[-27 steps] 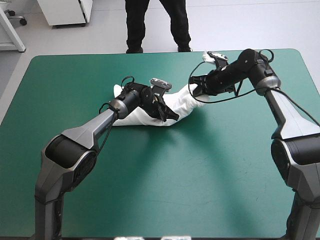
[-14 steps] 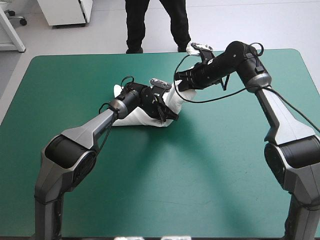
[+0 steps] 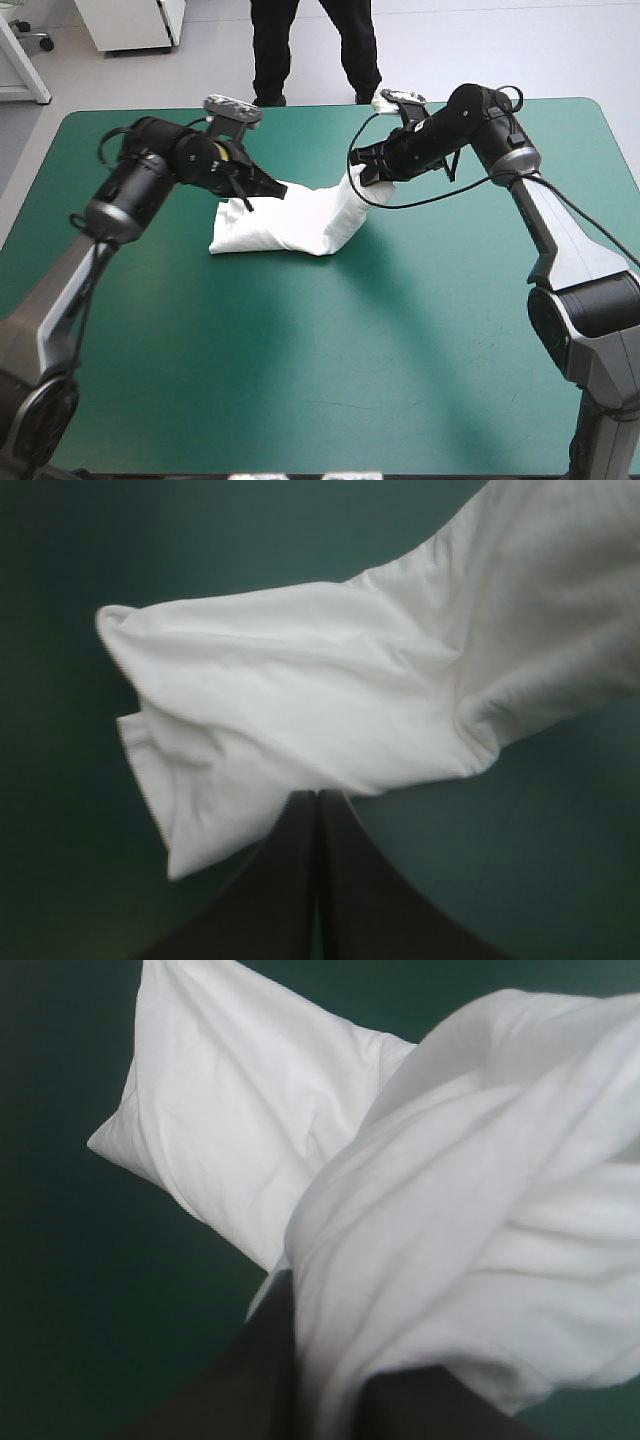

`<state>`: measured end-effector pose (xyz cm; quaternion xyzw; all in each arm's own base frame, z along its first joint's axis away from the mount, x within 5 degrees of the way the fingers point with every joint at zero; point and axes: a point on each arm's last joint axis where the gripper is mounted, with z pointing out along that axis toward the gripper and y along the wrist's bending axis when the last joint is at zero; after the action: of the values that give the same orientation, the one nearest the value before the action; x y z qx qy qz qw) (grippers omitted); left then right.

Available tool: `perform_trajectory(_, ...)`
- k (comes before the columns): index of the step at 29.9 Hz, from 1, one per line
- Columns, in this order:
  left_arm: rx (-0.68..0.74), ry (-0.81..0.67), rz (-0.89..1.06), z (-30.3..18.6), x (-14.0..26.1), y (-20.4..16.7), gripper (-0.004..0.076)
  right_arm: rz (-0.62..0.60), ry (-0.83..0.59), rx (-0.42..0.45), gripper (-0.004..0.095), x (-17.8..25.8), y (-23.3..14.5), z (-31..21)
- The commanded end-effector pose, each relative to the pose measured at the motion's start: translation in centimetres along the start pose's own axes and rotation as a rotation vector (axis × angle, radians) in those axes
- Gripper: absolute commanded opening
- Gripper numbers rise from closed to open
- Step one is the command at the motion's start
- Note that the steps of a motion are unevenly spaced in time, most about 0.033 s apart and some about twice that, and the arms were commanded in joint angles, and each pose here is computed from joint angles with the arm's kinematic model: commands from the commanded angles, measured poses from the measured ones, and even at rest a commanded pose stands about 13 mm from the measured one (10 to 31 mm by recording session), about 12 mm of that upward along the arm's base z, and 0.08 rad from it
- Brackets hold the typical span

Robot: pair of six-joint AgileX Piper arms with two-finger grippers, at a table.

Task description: Fold the cloth

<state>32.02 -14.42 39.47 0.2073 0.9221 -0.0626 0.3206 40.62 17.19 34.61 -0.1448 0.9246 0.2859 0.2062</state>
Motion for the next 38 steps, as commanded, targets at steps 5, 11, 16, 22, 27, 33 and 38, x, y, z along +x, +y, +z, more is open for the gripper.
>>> perform_trajectory(5,-0.067,-0.047,-0.008,-9.1,6.8,1.4,-0.0009,-0.129,-0.172,-0.075,-0.0016,-0.6,5.9,-1.9)
perform_trajectory(11,-0.061,-0.058,-0.014,-12.4,11.8,1.0,-0.0009,-0.149,-0.224,-0.129,-0.0015,-0.5,9.3,2.3)
perform_trajectory(16,-0.06,-0.095,-0.017,-14.0,13.3,0.8,-0.0009,-0.151,-0.167,-0.158,-0.0011,-0.3,11.0,7.0)
perform_trajectory(22,-0.026,-0.079,-0.029,-14.0,13.4,0.5,-0.0009,-0.204,-0.15,-0.206,0.0309,-0.6,13.2,8.3)
perform_trajectory(27,-0.016,-0.096,-0.033,-14.0,13.3,0.4,-0.0009,-0.211,-0.13,-0.199,0.0686,-0.8,13.8,7.1)
perform_trajectory(33,-0.014,-0.101,-0.037,-14.0,13.2,0.4,-0.0009,-0.208,-0.067,-0.083,0.0602,-0.9,12.2,5.6)
perform_trajectory(38,-0.013,-0.102,-0.04,-14.0,13.2,0.4,-0.0009,-0.176,-0.022,0.017,0.0598,-1.1,10.0,5.4)
